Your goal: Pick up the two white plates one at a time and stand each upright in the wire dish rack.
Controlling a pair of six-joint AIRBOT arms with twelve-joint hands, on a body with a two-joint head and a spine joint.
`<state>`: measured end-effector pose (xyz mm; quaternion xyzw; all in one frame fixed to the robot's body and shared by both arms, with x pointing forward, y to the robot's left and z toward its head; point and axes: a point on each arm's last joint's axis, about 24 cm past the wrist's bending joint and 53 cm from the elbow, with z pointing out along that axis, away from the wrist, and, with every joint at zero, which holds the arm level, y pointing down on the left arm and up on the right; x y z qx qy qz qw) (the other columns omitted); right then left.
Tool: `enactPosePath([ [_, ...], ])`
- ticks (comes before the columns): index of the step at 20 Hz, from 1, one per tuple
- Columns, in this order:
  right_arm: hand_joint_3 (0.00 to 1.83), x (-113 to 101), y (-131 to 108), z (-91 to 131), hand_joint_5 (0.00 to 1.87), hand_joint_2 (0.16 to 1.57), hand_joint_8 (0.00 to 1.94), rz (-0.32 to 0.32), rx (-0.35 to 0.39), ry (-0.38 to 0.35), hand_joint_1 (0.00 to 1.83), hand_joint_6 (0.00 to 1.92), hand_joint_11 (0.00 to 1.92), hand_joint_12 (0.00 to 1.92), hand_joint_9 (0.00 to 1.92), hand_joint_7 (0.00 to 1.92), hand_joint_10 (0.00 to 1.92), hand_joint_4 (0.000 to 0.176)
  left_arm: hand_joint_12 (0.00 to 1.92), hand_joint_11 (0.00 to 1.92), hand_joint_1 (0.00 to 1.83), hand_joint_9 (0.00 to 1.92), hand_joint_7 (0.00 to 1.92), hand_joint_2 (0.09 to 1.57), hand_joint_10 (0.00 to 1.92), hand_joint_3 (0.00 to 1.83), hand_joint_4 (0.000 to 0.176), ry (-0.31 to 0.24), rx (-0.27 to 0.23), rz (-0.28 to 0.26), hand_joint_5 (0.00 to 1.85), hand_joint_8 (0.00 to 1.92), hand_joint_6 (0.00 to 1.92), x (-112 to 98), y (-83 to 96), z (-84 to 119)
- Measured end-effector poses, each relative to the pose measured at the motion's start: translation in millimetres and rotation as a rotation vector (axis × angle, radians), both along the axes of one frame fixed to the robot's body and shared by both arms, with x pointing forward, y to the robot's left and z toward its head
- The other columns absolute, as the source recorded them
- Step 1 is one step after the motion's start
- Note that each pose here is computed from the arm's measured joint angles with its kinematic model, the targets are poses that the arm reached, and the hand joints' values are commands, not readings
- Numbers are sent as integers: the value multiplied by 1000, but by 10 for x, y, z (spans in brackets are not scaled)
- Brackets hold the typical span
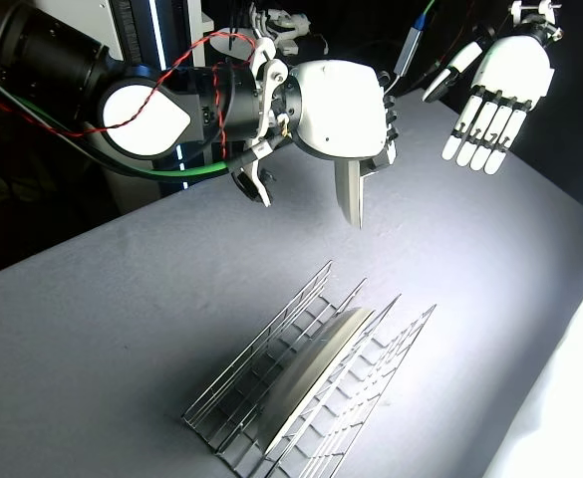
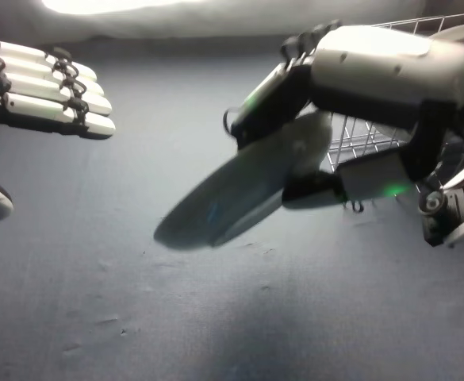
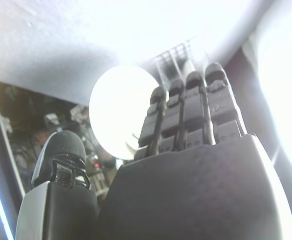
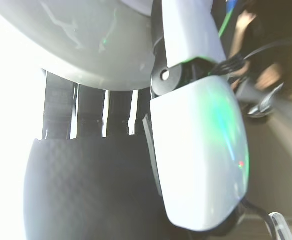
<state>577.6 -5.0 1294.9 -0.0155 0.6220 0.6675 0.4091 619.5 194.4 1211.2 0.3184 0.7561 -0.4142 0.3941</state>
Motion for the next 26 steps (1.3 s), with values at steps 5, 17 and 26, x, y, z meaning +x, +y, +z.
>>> enactPosePath([
  [5, 1, 233, -285, 193, 981, 1079, 765, -85, 132, 107, 1384, 984, 906, 1135, 1000, 1071, 1040, 0, 5, 10, 0, 13, 41, 1235, 4, 2, 0, -4, 13, -6, 59, 6, 4, 9, -17, -30],
  [17, 0, 556, -934, 178, 995, 1070, 683, -248, 241, 236, 1387, 948, 900, 1155, 987, 1140, 1045, 0, 0, 0, 0, 6, 31, 1238, 2, 2, 0, -3, 30, -37, 57, 10, 9, -59, -125, -134],
  [26, 0, 780, -1350, -106, 992, 1069, 686, -351, 175, 239, 1388, 948, 915, 1185, 997, 1136, 1040, 0, 9, 19, 0, 18, 37, 1237, 6, 3, 0, 8, 34, -52, 63, 12, 12, -85, -172, -203],
])
